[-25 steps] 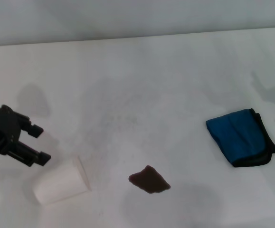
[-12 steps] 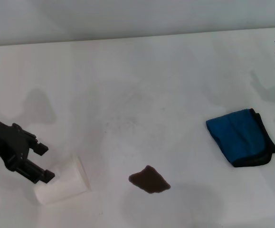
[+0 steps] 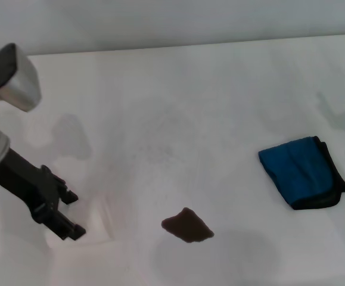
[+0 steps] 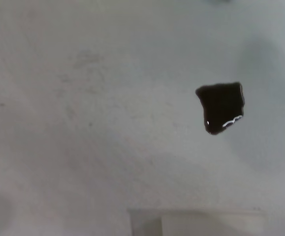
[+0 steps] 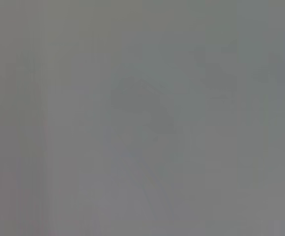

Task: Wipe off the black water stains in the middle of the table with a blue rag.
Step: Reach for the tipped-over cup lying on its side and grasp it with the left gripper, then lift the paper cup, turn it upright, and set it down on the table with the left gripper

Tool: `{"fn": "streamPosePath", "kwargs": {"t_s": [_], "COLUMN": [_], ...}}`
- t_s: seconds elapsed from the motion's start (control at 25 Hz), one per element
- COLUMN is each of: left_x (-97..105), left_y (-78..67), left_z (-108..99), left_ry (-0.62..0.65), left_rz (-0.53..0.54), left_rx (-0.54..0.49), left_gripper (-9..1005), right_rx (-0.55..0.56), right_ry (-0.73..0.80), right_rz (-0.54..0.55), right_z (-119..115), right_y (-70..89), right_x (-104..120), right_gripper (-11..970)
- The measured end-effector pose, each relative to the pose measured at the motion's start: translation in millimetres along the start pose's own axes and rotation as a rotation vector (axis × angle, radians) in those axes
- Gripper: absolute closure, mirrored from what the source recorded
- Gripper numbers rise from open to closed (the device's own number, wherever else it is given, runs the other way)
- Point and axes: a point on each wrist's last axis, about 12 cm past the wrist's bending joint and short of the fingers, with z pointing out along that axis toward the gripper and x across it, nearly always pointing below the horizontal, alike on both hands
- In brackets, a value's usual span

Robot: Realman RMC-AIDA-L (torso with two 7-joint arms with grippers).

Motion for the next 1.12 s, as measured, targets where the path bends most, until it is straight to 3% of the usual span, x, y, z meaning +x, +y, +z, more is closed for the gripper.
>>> {"fn": "streamPosePath", "kwargs": {"t_s": [0.68, 1.12], "left_x": [-11, -12], "left_y": [0.5, 0.5], "left_z": [15, 17], "left_ry": [0.075, 0.029], "left_rz": [-0.015, -0.025], "left_rx": [0.012, 0.013], "left_gripper": [136, 306], "right_rx": [0.000, 0.000], "right_ry": [0.004, 0.001], "right_rz": [0.001, 0.000], "right_z": [1, 0], "right_y": [0.3, -0.2], "right_x": [0, 0], "right_gripper": [91, 91]}}
